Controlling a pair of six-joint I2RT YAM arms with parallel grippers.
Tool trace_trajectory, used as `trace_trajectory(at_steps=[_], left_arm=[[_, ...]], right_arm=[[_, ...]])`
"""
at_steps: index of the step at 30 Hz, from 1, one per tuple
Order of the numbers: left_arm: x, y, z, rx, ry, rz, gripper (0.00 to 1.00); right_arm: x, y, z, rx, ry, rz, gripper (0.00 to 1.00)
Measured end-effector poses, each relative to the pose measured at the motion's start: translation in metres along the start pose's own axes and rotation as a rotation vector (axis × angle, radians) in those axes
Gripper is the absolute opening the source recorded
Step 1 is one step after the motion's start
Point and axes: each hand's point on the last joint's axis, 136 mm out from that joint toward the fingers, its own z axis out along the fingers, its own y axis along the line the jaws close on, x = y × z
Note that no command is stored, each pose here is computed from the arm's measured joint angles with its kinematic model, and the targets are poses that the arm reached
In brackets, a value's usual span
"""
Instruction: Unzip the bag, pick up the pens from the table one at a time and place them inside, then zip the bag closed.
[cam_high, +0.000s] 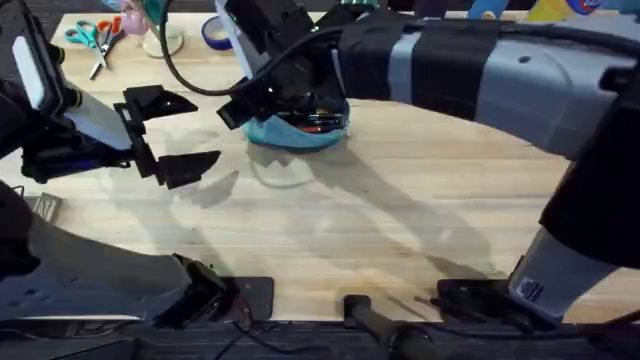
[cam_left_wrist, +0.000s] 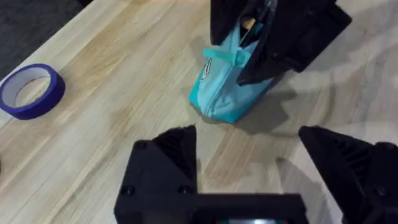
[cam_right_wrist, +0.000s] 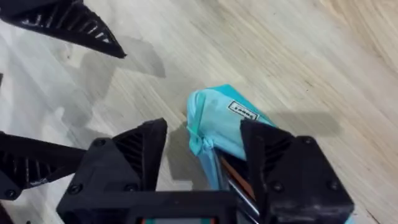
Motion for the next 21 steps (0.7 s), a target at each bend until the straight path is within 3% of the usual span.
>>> trace_trajectory(at_steps=[4, 7, 13, 17, 21], left_arm=[[0.0000, 0.0001, 0.0000, 0.000, 0.000, 0.000, 0.993], [0.0001, 0.0002, 0.0000, 0.000, 0.000, 0.001, 0.993], [0.0002, 0.0003, 0.0000, -0.001, 0.001, 0.002, 0.993], [0.0001, 0.0003, 0.0000, -0.001, 0.000, 0.002, 0.993], [0.0001, 0.0003, 0.0000, -0.001, 0.000, 0.002, 0.992]], right_arm=[[-0.0001, 0.0000, 0.0000, 0.000, 0.000, 0.000, 0.666], [-0.0001, 0.0000, 0.0000, 0.000, 0.000, -0.001, 0.567], [-0.0002, 0.0000, 0.0000, 0.000, -0.001, 0.000, 0.294], [-0.0007, 0.0000, 0.0000, 0.000, -0.003, -0.002, 0.045], [-0.0008, 0.0000, 0.0000, 0.000, -0.003, -0.001, 0.033]])
